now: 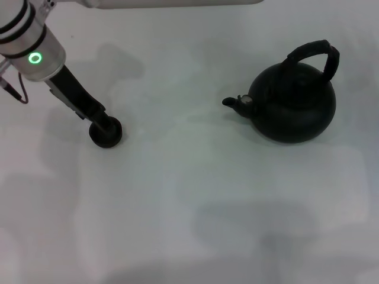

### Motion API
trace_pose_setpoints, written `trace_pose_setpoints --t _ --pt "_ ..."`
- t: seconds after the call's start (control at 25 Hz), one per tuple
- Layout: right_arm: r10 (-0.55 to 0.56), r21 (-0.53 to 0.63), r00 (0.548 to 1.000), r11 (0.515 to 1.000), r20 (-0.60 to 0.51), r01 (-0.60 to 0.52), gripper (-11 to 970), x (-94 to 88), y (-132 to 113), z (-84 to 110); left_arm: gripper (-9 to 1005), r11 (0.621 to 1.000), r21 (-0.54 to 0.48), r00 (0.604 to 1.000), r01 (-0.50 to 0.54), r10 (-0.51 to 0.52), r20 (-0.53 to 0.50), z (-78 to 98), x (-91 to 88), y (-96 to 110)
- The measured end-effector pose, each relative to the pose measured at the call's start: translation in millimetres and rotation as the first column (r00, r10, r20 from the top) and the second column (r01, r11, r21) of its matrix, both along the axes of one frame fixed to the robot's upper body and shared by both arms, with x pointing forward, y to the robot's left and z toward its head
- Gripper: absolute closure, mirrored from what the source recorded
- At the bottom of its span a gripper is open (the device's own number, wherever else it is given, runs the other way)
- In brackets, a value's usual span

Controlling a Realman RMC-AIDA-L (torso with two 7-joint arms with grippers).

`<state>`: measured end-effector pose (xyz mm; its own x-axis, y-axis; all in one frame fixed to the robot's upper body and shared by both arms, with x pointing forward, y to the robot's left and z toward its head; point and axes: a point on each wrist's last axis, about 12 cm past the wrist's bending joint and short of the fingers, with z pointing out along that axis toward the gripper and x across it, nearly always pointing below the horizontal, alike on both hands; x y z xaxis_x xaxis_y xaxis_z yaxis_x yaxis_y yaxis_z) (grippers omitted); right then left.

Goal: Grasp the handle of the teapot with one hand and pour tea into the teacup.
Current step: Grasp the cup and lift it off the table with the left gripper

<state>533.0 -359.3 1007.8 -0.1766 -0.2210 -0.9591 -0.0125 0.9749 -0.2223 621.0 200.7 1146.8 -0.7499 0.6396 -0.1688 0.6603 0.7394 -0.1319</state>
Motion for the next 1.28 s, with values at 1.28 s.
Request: trace_pose_setpoints --t 1.28 --pt "-0.004 0.0 1.0 1.0 -0.009 0.004 532 -1.6 -0.7 -1.6 117 0.999 0.026 0.999 0.033 -0.033 0.004 -7.0 -2.1 -6.2"
